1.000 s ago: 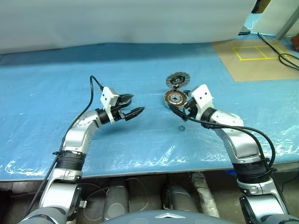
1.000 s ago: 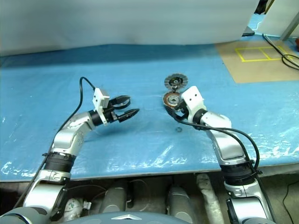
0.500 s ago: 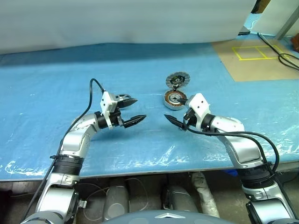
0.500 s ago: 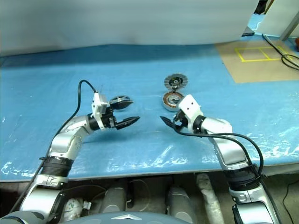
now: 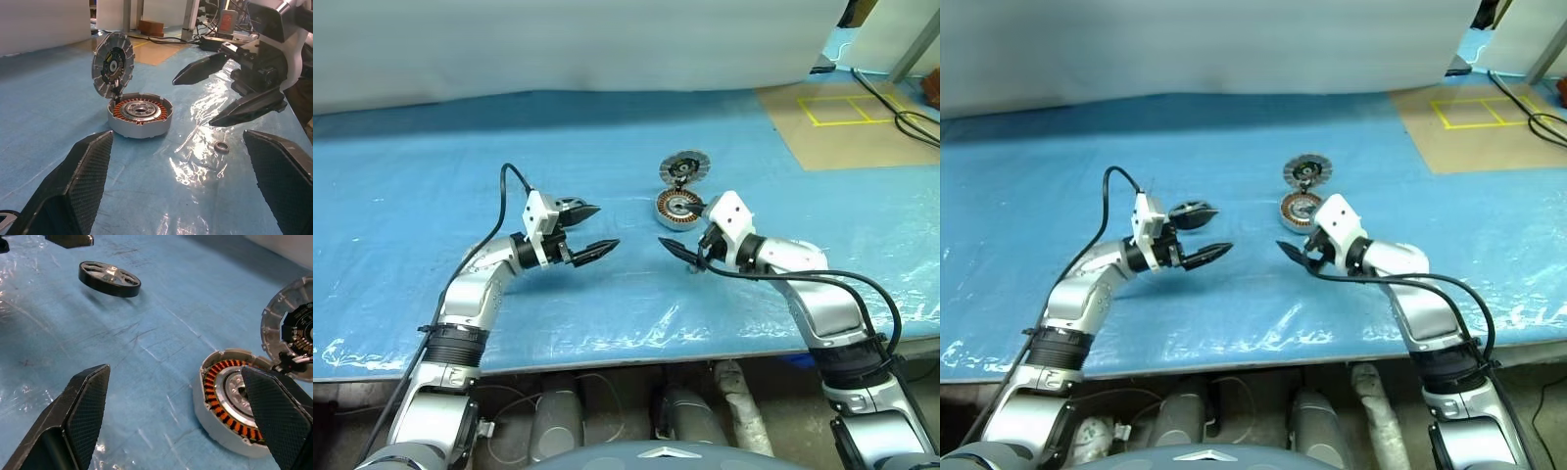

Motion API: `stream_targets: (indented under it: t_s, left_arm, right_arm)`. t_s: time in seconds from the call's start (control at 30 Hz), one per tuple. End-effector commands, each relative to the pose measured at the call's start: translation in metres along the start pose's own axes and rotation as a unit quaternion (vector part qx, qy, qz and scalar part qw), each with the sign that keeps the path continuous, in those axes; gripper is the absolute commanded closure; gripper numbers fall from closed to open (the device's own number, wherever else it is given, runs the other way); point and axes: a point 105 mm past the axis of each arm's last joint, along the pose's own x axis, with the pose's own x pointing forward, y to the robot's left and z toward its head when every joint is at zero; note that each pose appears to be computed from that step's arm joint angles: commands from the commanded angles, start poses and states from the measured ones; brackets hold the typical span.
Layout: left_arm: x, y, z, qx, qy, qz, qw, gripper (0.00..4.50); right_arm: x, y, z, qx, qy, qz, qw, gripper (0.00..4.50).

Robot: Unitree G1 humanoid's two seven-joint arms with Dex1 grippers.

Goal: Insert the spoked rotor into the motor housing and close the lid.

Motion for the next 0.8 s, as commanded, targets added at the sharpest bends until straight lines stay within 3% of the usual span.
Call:
stream_targets:
  t_s: [0.03, 0.2, 0.43, 0.8]
  left_arm:
    - [0.001, 0.002, 0.006, 0.022, -0.005, -0.003, 1.0, 0.0]
    - [0.005, 0.001, 0.002, 0.029, -0.006, -0.001, 1.0, 0.0]
    - [0.004, -0.003, -0.003, 0.034, -0.006, 0.005, 0.999, 0.0]
    - [-0.005, -0.005, -0.009, 0.037, 0.0, 0.024, 0.999, 0.0]
  right_arm:
    - [0.006, -0.015, 0.013, 0.013, 0.006, -0.001, 1.0, 0.03]
    - [0.019, -0.039, 0.012, 0.01, 0.059, 0.013, 0.998, 0.03]
    - [0.027, -0.053, -0.021, -0.052, 0.161, 0.062, 0.984, 0.03]
    - [0.046, -0.057, -0.021, -0.098, 0.171, 0.103, 0.975, 0.03]
